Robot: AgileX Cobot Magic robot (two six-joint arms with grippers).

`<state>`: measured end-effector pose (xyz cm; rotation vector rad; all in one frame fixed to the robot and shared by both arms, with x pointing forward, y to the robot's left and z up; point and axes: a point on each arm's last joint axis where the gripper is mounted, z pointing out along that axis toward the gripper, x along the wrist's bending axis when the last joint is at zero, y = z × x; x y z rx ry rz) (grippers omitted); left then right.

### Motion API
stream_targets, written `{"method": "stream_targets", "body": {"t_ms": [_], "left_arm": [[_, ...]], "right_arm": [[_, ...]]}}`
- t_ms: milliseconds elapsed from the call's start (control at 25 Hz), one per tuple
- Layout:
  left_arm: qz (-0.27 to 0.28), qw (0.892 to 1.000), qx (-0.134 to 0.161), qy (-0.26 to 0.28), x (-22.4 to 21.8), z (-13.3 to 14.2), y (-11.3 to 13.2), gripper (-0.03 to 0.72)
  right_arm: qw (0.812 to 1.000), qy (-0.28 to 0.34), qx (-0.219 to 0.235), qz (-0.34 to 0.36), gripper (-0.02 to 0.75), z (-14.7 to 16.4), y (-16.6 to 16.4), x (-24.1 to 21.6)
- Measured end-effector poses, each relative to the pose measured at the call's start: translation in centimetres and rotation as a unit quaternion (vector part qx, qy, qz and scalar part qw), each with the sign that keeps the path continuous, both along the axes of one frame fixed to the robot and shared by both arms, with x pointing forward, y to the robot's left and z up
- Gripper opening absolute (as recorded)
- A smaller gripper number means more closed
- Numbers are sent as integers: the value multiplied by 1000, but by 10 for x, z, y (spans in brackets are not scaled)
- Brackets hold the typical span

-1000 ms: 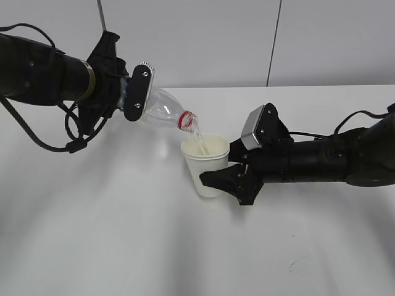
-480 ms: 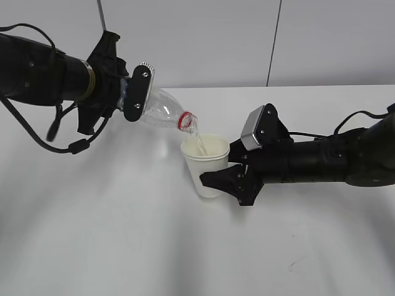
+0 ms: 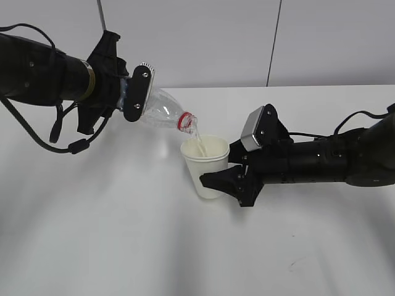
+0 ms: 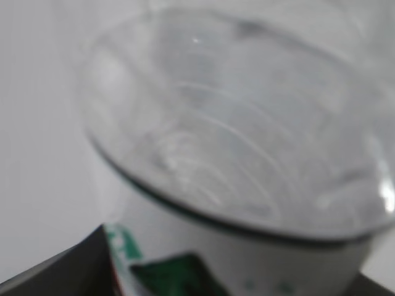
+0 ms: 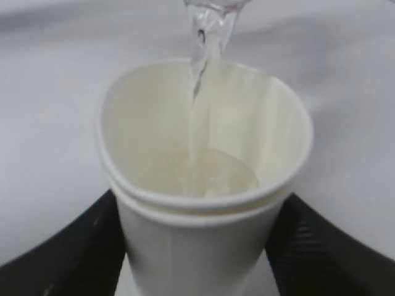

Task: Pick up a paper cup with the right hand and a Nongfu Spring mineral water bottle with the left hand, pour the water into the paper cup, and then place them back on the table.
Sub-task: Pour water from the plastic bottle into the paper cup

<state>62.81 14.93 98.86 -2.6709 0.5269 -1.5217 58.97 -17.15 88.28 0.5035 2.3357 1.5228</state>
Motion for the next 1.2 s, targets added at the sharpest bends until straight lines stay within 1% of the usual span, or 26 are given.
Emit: {"method": "stream_targets", "body": {"t_ms": [320, 600, 1200], "left_arm": [[-1, 1000, 1, 0, 0, 0, 0, 385], [-9, 1000, 12, -5, 0, 0, 0, 385], [-7, 1000, 19, -9, 1, 1, 1, 385]], "right_arm": [[1000, -1, -5, 7, 489, -1, 0, -1], [1000, -2, -11, 17, 489, -2, 0, -2], [1000, -2, -13, 21, 489, -2, 1, -3]]}}
